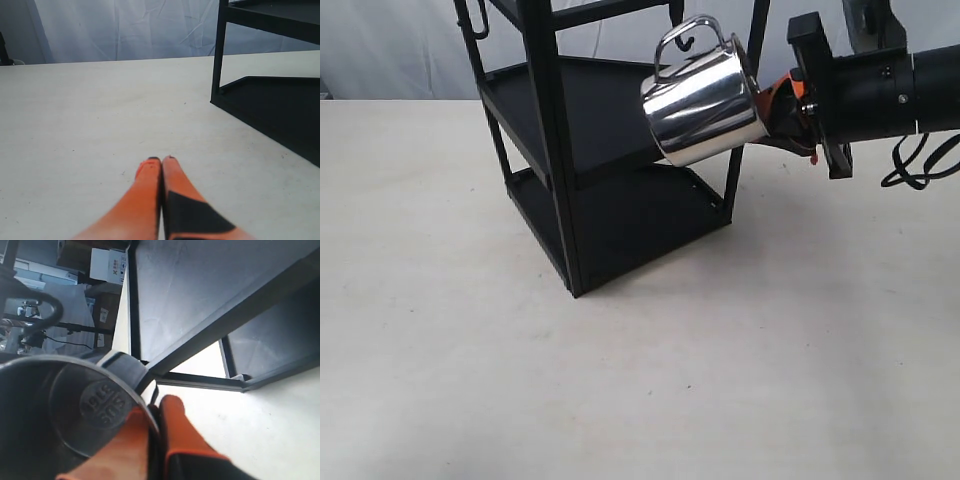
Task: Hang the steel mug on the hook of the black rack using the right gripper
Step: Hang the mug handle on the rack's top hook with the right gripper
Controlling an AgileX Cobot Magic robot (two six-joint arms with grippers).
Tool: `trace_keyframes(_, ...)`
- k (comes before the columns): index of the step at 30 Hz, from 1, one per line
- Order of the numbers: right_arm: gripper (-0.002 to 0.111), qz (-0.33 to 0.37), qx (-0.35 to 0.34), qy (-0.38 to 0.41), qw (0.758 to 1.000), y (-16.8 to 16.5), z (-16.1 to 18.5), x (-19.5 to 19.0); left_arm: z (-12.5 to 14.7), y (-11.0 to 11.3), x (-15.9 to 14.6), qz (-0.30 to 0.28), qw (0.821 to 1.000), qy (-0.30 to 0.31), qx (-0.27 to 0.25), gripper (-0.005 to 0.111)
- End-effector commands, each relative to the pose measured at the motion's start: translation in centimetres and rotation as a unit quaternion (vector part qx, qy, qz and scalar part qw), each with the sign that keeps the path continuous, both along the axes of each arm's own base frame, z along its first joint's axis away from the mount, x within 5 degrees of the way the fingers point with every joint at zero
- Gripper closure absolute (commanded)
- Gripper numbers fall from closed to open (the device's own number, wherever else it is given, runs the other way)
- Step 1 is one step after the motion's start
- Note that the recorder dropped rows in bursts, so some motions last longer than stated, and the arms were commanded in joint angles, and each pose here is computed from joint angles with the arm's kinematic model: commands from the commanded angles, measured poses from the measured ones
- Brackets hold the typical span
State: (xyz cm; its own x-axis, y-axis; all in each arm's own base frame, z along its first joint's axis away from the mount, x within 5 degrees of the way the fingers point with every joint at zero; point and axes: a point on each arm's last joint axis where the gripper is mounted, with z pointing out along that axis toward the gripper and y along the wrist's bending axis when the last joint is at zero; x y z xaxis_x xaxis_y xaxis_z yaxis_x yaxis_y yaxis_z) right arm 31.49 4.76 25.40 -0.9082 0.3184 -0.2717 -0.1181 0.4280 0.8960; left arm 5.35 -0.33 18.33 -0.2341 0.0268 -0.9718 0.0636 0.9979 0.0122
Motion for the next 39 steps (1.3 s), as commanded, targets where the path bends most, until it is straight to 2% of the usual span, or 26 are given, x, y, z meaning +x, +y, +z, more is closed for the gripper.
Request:
trace_keyframes(1, 0.109, -0.015, 0.019, 0.009, 1.0, -0.2, -0.7, 0.8, 0.1, 0.0, 0.0, -0.001, 1.0, -0.005, -0.002, 0.107)
trace_keyframes(9, 0.109, -0.034, 0.077, 0.006, 0.996, -0.2, -2.4, 2.4, 0.1, 0.0, 0.0, -0.001, 1.0, -0.005, -0.002, 0.107)
trace_keyframes(15, 0.109, -0.035, 0.078, 0.031, 0.996, -0.3, -4.5, 3.0, 0.1, 0.0, 0.0, -0.001, 1.0, -0.005, -0.002, 0.107)
trace_keyframes(25, 0.109, -0.033, 0.076, 0.025, 0.996, -0.3, -4.7, 3.0, 0.1, 0.0, 0.0, -0.001, 1.0, -0.005, -0.002, 0.107)
trace_keyframes(27, 0.102, -0.035, 0.078, 0.025, 0.996, -0.3, -4.6, 3.1, 0.1, 0.0, 0.0, -0.001, 1.0, -0.005, -0.002, 0.107)
trace_keyframes(28, 0.094, -0.035, 0.081, 0.024, 0.996, -0.3, -4.6, 3.1, 0.1, 0.0, 0.0, -0.001, 1.0, -0.005, -0.002, 0.107)
trace_keyframes(29, 0.081, -0.034, 0.083, 0.024, 0.996, -0.3, -4.5, 3.0, 0.1, 0.0, 0.0, -0.001, 1.0, -0.005, -0.002, 0.107)
trace_keyframes(31, 0.071, -0.034, 0.083, 0.024, 0.996, -0.3, -4.5, 3.0, 0.1, 0.0, 0.0, -0.001, 1.0, -0.005, -0.002, 0.107)
trace_keyframes(39, 0.074, -0.033, 0.095, 0.022, 0.995, -0.7, -4.3, 3.0, 0.1, 0.0, 0.0, -0.001, 1.0, -0.005, -0.002, 0.107)
